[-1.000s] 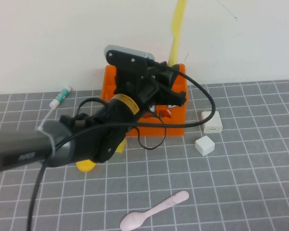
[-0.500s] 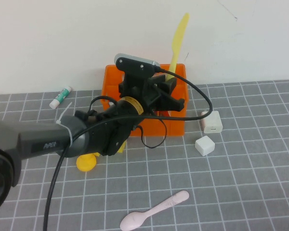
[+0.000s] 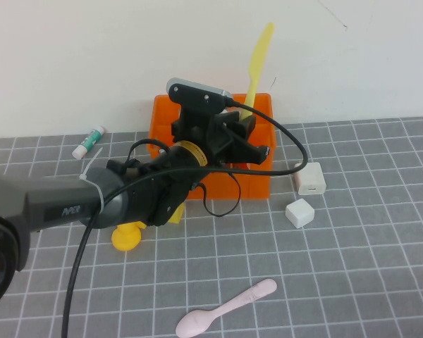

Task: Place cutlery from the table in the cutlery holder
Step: Place the knife on the box, then pick up the spoon

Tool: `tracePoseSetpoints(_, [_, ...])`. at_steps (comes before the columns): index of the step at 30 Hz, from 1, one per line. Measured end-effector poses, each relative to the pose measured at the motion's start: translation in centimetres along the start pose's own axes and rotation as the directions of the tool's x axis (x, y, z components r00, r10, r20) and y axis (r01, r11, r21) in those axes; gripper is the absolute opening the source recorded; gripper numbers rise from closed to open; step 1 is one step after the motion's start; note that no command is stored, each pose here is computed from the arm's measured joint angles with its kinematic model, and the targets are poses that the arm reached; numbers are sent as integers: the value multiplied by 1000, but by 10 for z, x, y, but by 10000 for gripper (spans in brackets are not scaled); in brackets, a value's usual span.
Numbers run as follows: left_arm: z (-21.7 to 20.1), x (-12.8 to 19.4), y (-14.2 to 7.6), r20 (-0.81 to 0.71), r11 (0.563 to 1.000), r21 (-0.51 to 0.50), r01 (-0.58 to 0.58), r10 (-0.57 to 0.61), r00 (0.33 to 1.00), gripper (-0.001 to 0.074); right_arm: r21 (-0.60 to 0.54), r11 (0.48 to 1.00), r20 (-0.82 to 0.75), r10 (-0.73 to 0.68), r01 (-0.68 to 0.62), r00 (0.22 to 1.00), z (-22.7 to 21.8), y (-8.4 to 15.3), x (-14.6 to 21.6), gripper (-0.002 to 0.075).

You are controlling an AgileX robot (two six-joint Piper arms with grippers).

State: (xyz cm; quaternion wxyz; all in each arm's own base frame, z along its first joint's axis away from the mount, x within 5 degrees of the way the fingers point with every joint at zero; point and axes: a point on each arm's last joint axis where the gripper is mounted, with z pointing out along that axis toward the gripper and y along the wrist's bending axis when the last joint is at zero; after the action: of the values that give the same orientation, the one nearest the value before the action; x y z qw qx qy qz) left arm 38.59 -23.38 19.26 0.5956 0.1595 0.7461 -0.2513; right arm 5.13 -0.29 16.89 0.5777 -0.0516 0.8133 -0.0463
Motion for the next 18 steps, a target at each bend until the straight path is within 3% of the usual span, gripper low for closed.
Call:
tracePoseSetpoints(5, [0, 0, 0, -2, 1000, 0, 4, -4, 1000, 295, 0, 1000, 0, 0, 0, 1000, 0, 0, 0, 145])
tracePoseSetpoints(12, [-2, -4, -1, -19, 1000, 0, -3, 3, 1000, 307, 0, 1000, 0, 0, 0, 1000, 0, 0, 0, 145])
tracePoseSetpoints(18, [-20, -38, -10, 40, 999, 25, -46, 45, 998, 308, 0, 1000, 0, 0, 0, 1000, 0, 0, 0, 145])
